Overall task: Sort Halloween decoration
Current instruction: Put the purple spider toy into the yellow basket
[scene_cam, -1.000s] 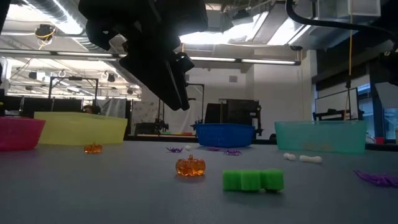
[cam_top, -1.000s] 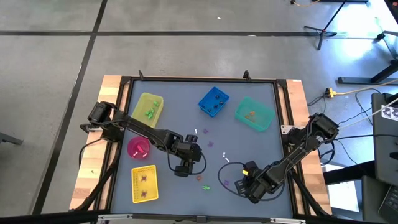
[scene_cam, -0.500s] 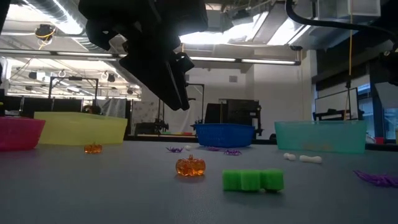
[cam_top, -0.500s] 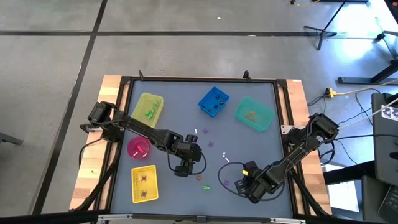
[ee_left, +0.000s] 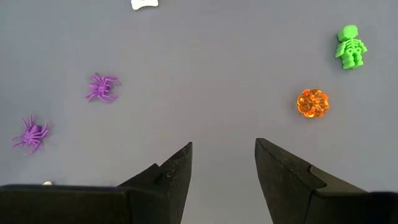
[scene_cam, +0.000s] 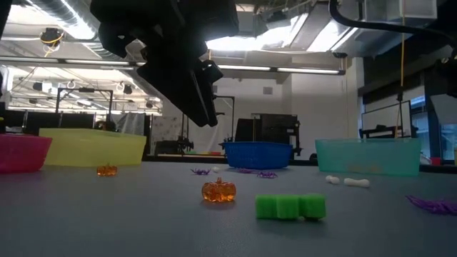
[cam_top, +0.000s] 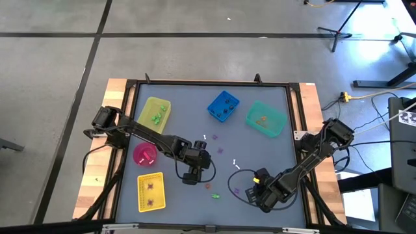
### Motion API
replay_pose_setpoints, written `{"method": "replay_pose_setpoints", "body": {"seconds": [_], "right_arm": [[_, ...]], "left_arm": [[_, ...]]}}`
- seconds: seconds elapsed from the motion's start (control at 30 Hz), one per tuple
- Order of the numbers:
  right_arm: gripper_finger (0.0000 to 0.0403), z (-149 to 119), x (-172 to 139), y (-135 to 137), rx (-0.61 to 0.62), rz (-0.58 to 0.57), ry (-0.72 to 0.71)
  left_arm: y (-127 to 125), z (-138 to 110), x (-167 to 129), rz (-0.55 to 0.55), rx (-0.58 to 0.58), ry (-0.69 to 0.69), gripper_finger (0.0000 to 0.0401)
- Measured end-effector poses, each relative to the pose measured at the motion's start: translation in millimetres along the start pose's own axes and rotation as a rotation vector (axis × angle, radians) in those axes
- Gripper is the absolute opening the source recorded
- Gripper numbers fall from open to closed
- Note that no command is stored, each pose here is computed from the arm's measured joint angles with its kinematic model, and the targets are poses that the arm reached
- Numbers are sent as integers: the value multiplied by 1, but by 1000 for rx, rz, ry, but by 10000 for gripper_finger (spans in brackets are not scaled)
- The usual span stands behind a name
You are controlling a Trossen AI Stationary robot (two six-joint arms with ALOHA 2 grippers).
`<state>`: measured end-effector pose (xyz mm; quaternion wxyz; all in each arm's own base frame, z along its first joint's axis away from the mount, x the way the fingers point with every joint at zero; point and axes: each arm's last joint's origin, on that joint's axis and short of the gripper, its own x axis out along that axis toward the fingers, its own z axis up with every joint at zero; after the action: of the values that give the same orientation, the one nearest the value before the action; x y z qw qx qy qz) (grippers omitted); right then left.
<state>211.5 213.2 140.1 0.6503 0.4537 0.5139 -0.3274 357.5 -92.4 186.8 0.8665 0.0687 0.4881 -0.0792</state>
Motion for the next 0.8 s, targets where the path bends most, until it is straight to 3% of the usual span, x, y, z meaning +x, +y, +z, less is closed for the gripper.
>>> {"method": "replay_pose_setpoints", "body": {"seconds": [0.8], "right_arm": [[73,3,0,9,-16,127,-136]], "left_arm": [[0,0,0,1,7,-4,159]]}}
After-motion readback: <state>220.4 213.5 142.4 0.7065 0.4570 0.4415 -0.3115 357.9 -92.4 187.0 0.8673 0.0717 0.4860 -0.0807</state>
